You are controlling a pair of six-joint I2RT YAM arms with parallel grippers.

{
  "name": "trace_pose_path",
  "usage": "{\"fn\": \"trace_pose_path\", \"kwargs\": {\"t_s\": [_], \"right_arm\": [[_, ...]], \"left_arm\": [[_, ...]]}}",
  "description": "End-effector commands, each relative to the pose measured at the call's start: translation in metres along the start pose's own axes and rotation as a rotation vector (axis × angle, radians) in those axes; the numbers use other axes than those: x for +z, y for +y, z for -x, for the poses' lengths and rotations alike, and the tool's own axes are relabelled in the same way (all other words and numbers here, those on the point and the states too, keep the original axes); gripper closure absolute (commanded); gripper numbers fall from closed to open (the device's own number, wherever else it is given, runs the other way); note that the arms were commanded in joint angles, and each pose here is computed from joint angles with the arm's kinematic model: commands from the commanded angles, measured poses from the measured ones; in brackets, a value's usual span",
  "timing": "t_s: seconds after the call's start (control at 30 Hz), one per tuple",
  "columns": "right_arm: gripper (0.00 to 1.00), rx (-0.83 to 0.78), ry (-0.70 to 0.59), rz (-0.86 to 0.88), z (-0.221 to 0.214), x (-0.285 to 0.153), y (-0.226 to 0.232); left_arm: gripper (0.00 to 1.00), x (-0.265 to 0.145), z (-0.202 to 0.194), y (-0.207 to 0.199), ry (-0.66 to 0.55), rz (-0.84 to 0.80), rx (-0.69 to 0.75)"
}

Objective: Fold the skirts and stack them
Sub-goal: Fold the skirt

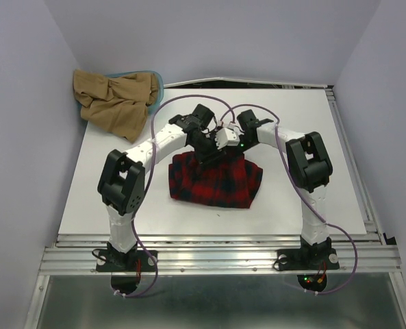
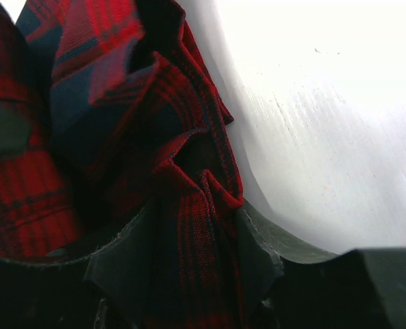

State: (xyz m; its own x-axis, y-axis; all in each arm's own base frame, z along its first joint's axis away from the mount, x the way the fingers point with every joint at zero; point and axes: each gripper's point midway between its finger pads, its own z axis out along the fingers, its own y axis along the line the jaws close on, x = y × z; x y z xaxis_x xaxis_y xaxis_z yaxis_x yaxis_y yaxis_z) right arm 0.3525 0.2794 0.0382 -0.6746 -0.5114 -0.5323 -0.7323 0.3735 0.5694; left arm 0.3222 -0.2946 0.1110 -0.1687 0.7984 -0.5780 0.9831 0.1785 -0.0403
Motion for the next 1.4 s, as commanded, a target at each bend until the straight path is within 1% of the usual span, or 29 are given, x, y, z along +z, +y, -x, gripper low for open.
{"fn": "trace_pose_path", "kwargs": {"t_s": [0.0, 0.03, 0.13, 0.17, 0.23, 0.33, 0.37, 0.4, 0.47, 0.5, 0.57, 0.67, 0.8, 0.87, 0.97, 1.07, 1.1, 1.17, 1.3, 1.37], "right_arm": [[0.48, 0.012, 0.048, -0.023, -0.004, 0.0, 0.005], [0.48, 0.015, 0.048, -0.031, -0.003, 0.0, 0.003], [0.47, 0.019, 0.051, -0.068, 0.0, -0.002, -0.003], [0.47, 0.015, 0.049, -0.08, 0.002, -0.003, -0.005], [0.46, 0.017, 0.044, -0.118, 0.009, -0.006, -0.01], [0.46, 0.018, 0.002, -0.15, 0.026, -0.018, -0.021], [0.46, 0.011, -0.005, -0.154, 0.031, -0.02, -0.021], [0.46, -0.002, -0.018, -0.161, 0.038, -0.022, -0.022], [0.45, -0.002, -0.031, -0.183, 0.044, -0.028, -0.027], [0.45, 0.003, -0.03, -0.189, 0.045, -0.027, -0.03], [0.45, -0.011, -0.037, -0.214, 0.052, -0.029, -0.034], [0.45, -0.034, -0.052, -0.249, 0.063, -0.035, -0.039], [0.45, -0.035, -0.07, -0.233, 0.073, -0.033, -0.04], [0.46, -0.008, -0.063, -0.194, 0.069, -0.025, -0.039], [0.5, 0.014, -0.058, -0.145, 0.065, -0.016, -0.038], [0.56, 0.04, -0.06, -0.091, 0.058, -0.008, -0.033], [0.56, 0.046, -0.059, -0.09, 0.057, -0.007, -0.034], [0.6, 0.052, -0.06, -0.076, 0.055, -0.004, -0.033], [0.63, 0.072, -0.051, -0.056, 0.049, 0.001, -0.034], [0.64, 0.077, -0.047, -0.053, 0.047, 0.002, -0.034]], "left_arm": [[0.4, -0.047, 0.04, 0.023, -0.128, 0.193, 0.084], [0.37, -0.065, 0.049, 0.022, -0.158, 0.23, 0.094], [0.29, -0.092, 0.057, 0.025, -0.196, 0.315, 0.068], [0.26, -0.11, 0.061, 0.023, -0.226, 0.351, 0.065], [0.26, -0.124, 0.056, 0.012, -0.255, 0.364, 0.031], [0.26, -0.129, 0.045, -0.012, -0.289, 0.324, -0.008], [0.26, -0.135, 0.048, -0.016, -0.31, 0.32, -0.022], [0.26, -0.123, 0.036, -0.023, -0.295, 0.292, -0.055], [0.27, -0.114, 0.026, -0.032, -0.299, 0.262, -0.127], [0.27, -0.103, 0.016, -0.034, -0.286, 0.252, -0.162], [0.27, -0.091, 0.006, -0.038, -0.289, 0.231, -0.245], [0.27, -0.08, -0.002, -0.04, -0.302, 0.224, -0.321], [0.27, -0.074, -0.009, -0.028, -0.294, 0.282, -0.368], [0.27, -0.069, -0.013, -0.021, -0.276, 0.308, -0.38], [0.28, -0.06, -0.015, -0.018, -0.265, 0.299, -0.394], [0.3, -0.052, -0.013, -0.016, -0.276, 0.283, -0.409], [0.31, -0.051, -0.014, -0.015, -0.274, 0.287, -0.418], [0.33, -0.045, -0.02, -0.01, -0.248, 0.305, -0.444], [0.34, -0.051, -0.026, 0.001, -0.235, 0.367, -0.475], [0.32, -0.058, -0.025, 0.0, -0.243, 0.384, -0.469]]}}
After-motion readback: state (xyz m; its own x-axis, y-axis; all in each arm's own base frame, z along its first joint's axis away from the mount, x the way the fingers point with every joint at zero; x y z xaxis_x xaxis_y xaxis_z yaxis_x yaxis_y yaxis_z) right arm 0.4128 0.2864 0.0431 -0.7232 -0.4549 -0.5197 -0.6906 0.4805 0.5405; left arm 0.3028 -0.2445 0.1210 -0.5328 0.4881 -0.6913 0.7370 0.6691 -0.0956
